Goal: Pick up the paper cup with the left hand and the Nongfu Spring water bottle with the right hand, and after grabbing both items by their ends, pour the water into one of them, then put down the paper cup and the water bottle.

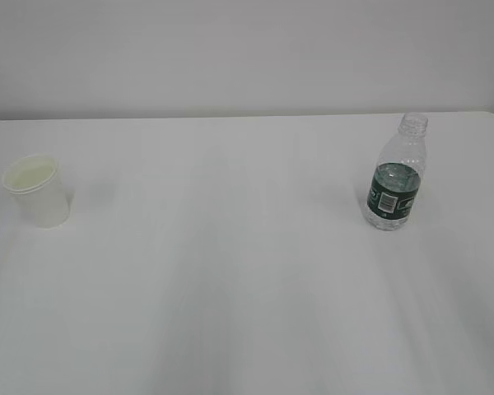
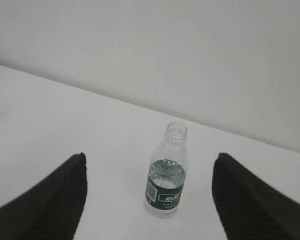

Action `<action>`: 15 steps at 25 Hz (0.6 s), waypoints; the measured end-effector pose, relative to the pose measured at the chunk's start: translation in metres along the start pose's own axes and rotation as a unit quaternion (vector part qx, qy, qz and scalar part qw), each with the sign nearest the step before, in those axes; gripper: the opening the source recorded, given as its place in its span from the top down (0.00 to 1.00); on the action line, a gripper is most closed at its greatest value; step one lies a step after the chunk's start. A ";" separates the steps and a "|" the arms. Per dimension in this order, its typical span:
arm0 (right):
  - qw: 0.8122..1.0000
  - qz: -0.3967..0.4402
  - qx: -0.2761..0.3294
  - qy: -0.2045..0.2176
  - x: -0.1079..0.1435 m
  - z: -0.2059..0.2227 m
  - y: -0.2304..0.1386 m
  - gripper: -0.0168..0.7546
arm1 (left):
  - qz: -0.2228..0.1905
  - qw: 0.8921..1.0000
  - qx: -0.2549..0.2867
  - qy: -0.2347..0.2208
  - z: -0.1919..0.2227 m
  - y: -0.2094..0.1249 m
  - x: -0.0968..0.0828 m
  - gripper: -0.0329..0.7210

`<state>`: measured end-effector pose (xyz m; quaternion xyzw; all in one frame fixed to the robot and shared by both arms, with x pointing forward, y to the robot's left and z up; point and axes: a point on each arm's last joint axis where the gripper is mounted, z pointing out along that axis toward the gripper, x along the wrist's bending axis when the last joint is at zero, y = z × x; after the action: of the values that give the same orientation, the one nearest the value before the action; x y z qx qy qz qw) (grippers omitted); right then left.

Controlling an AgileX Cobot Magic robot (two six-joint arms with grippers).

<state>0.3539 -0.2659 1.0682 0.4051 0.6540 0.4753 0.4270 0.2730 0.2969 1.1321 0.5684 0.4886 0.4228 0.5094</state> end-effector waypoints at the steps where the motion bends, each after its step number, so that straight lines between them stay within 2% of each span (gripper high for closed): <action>1: 1.000 -0.001 0.002 0.003 0.001 -0.002 0.000 0.21 | 0.000 1.000 0.002 0.000 -0.003 -0.001 0.000 0.25; 10: 1.000 -0.010 0.003 0.017 0.004 -0.026 -0.003 0.21 | 0.000 1.000 0.013 0.003 -0.023 -0.012 0.001 0.26; 15: 0.999 -0.012 0.034 0.000 0.002 -0.037 -0.011 0.21 | -0.007 1.000 0.024 -0.002 -0.035 -0.019 0.001 0.27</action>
<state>0.3167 -0.2767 1.0645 0.4113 0.6745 0.4477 0.4189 0.2369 0.3034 1.1172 0.5779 0.5015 0.4068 0.4991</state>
